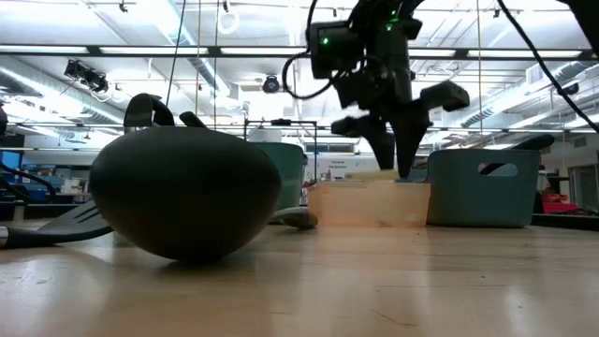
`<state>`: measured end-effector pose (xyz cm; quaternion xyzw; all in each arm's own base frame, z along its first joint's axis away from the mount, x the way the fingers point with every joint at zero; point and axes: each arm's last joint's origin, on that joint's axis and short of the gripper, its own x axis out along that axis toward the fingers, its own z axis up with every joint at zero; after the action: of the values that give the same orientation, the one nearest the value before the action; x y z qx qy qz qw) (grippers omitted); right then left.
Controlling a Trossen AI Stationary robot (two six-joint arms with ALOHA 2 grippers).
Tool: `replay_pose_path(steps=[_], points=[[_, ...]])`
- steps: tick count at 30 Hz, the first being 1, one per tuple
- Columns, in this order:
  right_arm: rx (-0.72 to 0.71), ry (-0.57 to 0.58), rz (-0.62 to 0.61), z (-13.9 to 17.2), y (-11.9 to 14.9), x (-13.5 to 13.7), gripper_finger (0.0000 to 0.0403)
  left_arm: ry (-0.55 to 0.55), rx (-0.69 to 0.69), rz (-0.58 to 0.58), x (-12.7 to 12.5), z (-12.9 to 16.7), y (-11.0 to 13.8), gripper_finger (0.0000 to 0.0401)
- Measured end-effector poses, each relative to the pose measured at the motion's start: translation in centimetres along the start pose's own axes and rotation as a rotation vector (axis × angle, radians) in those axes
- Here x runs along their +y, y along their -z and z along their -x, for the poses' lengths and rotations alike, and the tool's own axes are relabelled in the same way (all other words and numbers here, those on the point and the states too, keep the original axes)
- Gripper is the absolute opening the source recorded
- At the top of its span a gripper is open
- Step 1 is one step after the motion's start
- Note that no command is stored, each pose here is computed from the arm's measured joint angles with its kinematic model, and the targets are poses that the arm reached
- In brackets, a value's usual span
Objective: Pick & Place Kitchen Items
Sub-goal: Put the yellow table knife into the orange bin
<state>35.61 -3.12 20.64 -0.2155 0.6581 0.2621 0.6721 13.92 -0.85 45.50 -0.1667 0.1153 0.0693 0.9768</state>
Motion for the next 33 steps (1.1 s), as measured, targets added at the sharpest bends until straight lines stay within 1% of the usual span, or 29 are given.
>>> replay_pose_path(steps=[7,16,25,33], points=[[-0.061,0.058,-0.039,3.1,0.8,0.9,0.0092,-0.001,-0.001,-0.002,0.0,0.0,0.0,0.0167],[-0.108,0.100,-0.062,6.5,2.2,2.6,0.0092,-0.014,-0.005,-0.002,0.0,0.0,0.0,0.0167],[-0.180,0.157,-0.121,10.4,4.2,5.1,0.0092,-0.023,-0.009,-0.003,0.1,0.0,0.0,0.0167],[-0.219,0.195,-0.180,13.2,6.2,7.6,0.0092,-0.030,-0.011,-0.009,0.1,0.0,0.0,0.0167]])
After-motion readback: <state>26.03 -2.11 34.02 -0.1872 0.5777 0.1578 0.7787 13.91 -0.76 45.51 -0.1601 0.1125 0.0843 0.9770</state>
